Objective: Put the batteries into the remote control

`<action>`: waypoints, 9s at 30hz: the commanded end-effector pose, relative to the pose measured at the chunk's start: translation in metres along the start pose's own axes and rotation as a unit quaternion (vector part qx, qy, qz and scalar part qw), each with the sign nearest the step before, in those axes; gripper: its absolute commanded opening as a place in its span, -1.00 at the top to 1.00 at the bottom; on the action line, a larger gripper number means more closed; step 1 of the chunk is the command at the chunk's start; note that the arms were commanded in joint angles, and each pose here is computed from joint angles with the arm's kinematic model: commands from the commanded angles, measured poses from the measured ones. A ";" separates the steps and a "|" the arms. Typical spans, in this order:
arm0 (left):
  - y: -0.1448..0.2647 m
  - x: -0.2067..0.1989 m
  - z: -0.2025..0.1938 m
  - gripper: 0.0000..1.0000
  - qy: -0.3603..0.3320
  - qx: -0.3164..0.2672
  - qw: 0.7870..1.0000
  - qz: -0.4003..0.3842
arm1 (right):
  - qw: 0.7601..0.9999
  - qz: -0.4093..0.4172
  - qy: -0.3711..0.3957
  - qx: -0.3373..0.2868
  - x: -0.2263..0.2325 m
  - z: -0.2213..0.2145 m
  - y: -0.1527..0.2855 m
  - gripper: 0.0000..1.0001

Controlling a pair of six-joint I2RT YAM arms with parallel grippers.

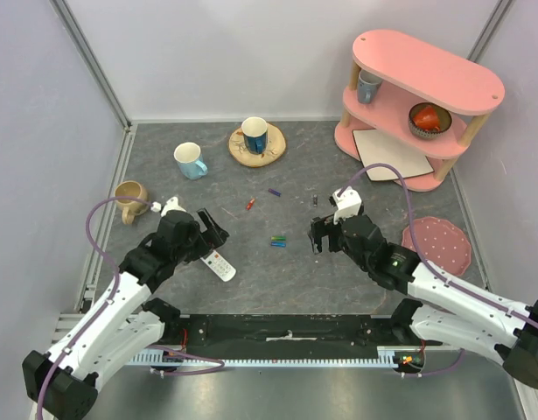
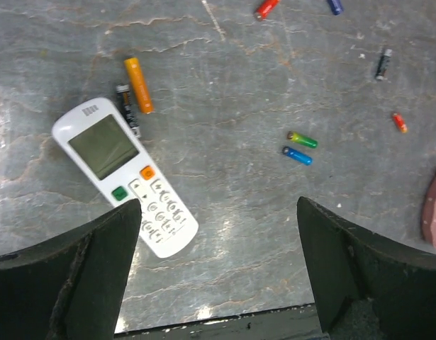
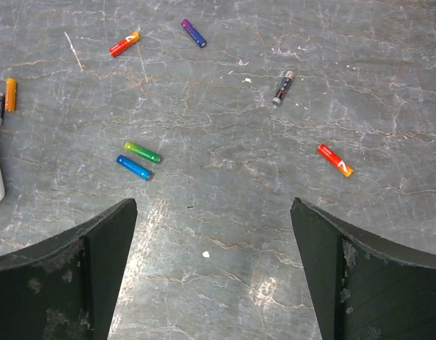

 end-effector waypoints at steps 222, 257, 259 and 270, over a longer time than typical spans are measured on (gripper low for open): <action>-0.024 -0.188 -0.027 0.96 -0.079 0.022 0.923 -0.377 | 0.990 0.140 0.023 -0.001 0.061 0.074 0.014 0.19; -0.009 -0.110 -0.016 0.96 -0.013 -0.238 0.894 -0.380 | 0.882 0.250 -0.387 -0.101 0.075 0.039 0.026 -0.21; -0.010 -0.110 -0.017 0.96 -0.018 -0.240 0.894 -0.379 | 0.880 0.253 -0.389 -0.101 0.078 0.039 0.022 -0.15; -0.009 -0.114 -0.017 0.96 -0.036 -0.243 0.892 -0.380 | 0.882 0.254 -0.389 -0.084 0.088 0.039 0.008 -0.05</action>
Point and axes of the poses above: each gripper's point midway between its finger pads, its own y axis back along the fingers, its own x axis along the line the jaws close on, z = x × y, the point moved 9 cm from there along y, back along the fingers, and after that the axes turned 4 degrees about y, right-handed, at the moved point
